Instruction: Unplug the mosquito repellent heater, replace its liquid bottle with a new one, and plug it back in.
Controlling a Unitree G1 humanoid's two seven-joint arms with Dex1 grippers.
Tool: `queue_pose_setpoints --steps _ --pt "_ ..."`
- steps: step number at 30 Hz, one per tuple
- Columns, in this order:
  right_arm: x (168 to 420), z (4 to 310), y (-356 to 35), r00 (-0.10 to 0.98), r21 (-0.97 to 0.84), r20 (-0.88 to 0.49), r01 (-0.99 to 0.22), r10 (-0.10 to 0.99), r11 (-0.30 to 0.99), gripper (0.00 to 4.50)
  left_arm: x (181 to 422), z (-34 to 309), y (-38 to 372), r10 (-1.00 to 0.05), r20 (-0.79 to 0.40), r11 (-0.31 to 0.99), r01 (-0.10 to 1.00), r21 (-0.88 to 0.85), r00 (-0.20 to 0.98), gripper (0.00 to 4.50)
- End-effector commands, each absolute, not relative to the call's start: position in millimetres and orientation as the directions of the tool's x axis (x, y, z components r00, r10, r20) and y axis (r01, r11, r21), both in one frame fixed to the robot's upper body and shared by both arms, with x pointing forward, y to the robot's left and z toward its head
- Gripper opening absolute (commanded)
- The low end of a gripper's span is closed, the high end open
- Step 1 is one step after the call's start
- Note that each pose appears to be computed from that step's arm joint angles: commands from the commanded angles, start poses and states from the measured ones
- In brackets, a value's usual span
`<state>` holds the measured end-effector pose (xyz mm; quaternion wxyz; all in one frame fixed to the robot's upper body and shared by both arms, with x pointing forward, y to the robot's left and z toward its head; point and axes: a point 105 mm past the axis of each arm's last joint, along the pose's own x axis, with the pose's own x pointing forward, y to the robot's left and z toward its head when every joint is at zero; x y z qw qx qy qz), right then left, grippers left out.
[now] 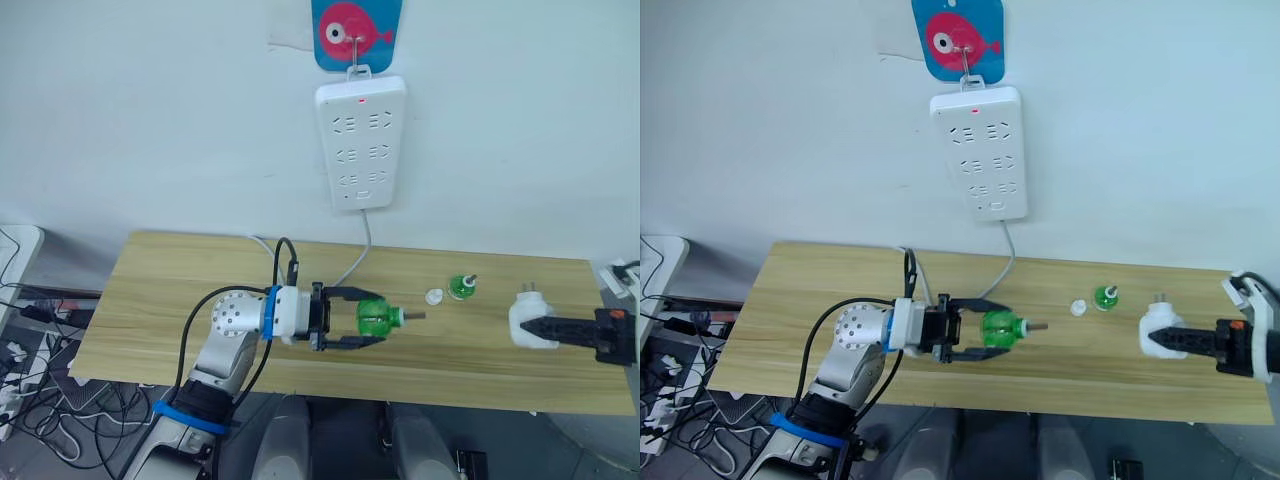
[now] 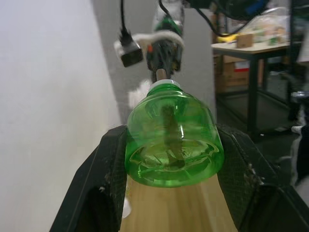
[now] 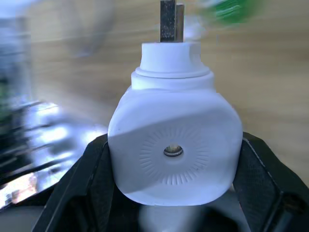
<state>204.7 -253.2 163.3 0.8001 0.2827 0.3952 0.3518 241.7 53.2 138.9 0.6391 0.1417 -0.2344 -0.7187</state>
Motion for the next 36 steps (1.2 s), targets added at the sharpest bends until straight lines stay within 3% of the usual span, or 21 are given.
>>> queue_pose_setpoints --steps 1,5,9,36 --pt "196.3 195.9 -226.1 0.392 0.767 -0.257 -0.473 0.883 0.433 2.95 238.5 149.2 53.1 -0.975 0.13 -0.079 0.824 0.561 -0.181 2.26" --pt "193.1 204.1 -194.0 0.349 0.771 -0.129 -0.553 0.928 0.315 2.95 244.4 156.3 45.7 -0.972 0.149 -0.067 0.818 0.571 -0.184 2.26" --pt "192.6 199.0 -178.6 0.351 0.757 -0.09 -0.584 0.932 0.292 2.95 248.5 161.6 41.6 -0.971 0.158 -0.057 0.82 0.57 -0.178 2.26" --pt "180.2 183.8 -133.3 0.313 0.756 -0.041 -0.611 0.949 0.235 2.95 238.2 153.8 30.2 -0.962 0.121 -0.141 0.823 0.55 -0.246 2.26"
